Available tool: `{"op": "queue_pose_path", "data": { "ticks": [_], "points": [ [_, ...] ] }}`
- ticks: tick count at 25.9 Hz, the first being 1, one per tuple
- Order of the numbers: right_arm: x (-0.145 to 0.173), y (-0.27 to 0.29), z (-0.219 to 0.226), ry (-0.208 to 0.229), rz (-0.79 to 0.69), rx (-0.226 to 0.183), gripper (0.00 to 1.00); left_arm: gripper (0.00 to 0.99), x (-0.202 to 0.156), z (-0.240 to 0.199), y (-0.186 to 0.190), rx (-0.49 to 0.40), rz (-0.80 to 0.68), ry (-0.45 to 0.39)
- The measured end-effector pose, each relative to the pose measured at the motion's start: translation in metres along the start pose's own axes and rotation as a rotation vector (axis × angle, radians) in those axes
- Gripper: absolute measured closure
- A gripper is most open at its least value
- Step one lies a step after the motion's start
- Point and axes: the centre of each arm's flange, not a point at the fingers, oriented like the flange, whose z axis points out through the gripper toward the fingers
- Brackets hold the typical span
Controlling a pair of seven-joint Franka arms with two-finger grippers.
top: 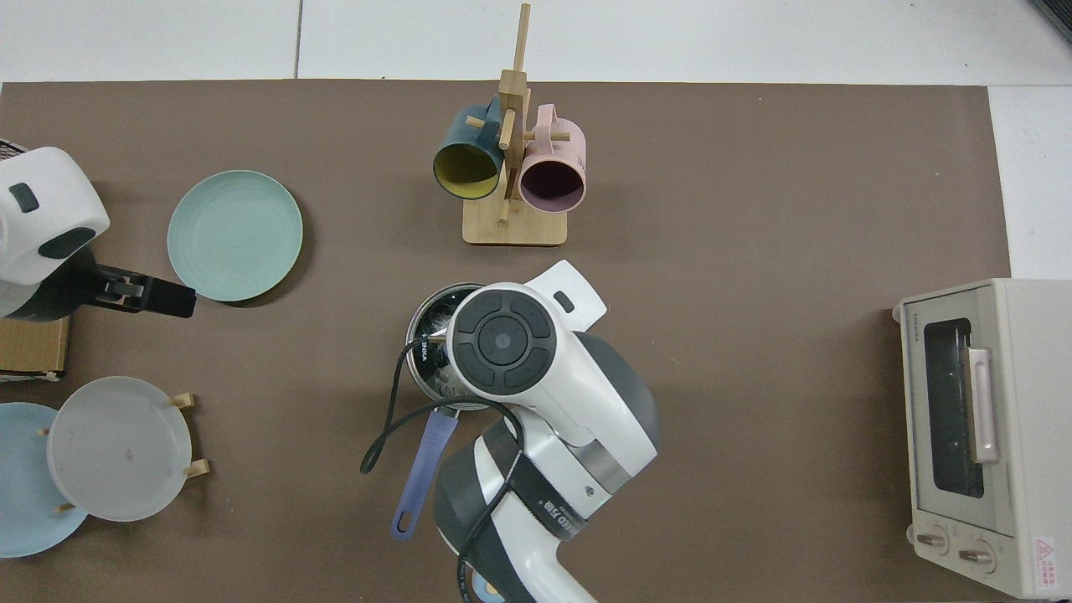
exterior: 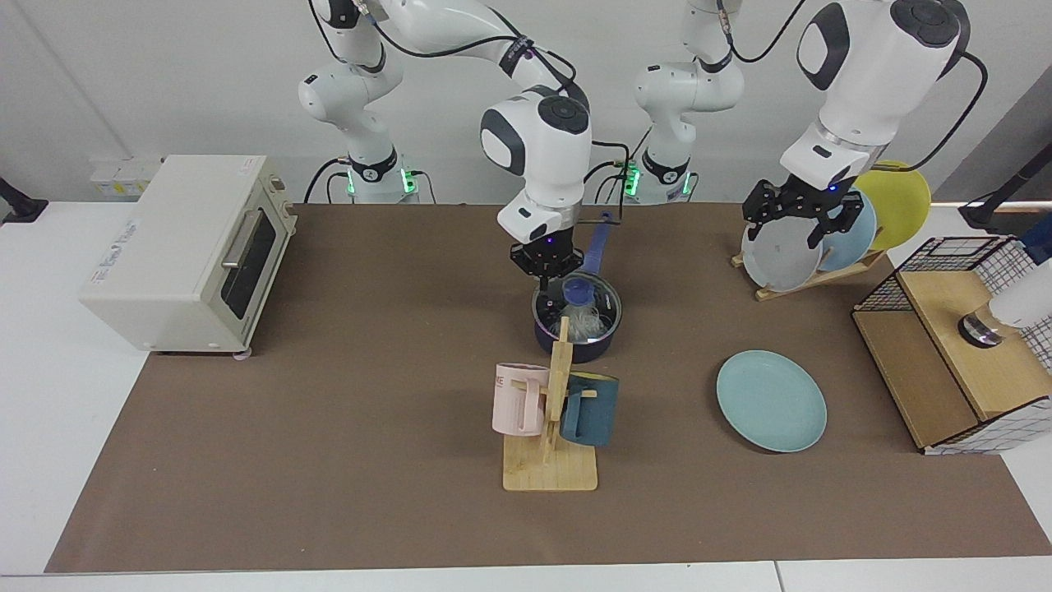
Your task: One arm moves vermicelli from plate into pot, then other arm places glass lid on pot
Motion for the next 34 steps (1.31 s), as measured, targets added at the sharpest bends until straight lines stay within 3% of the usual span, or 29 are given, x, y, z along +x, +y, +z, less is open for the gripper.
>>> {"op": "queue_pose_path", "data": {
  "ticks": [10,19,25,29,32,34],
  "points": [
    [0.067,0.128,-0.074,0.0,0.031,0.006,0.99,0.0,0.0,0.0,0.001,0.0,0.002,-0.001],
    [0.115,0.26,-0.103,0.009,0.048,-0.003,0.98,0.0,0.001,0.0,0.007,0.0,0.014,-0.001],
    [0.135,0.359,-0.107,-0.007,0.066,-0.018,0.96,0.0,0.001,0.0,0.007,0.0,0.015,0.001],
    [0.138,0.397,-0.11,-0.008,0.032,-0.021,0.94,0.0,0.001,-0.001,0.007,0.001,0.015,0.003],
    [0.133,0.411,-0.114,-0.036,0.016,-0.024,0.89,0.0,0.001,-0.001,0.007,0.001,0.015,0.003],
    [0.127,0.41,-0.117,-0.056,0.014,-0.024,0.8,0.0,0.001,-0.001,0.007,0.001,0.015,0.003]
  ]
}}
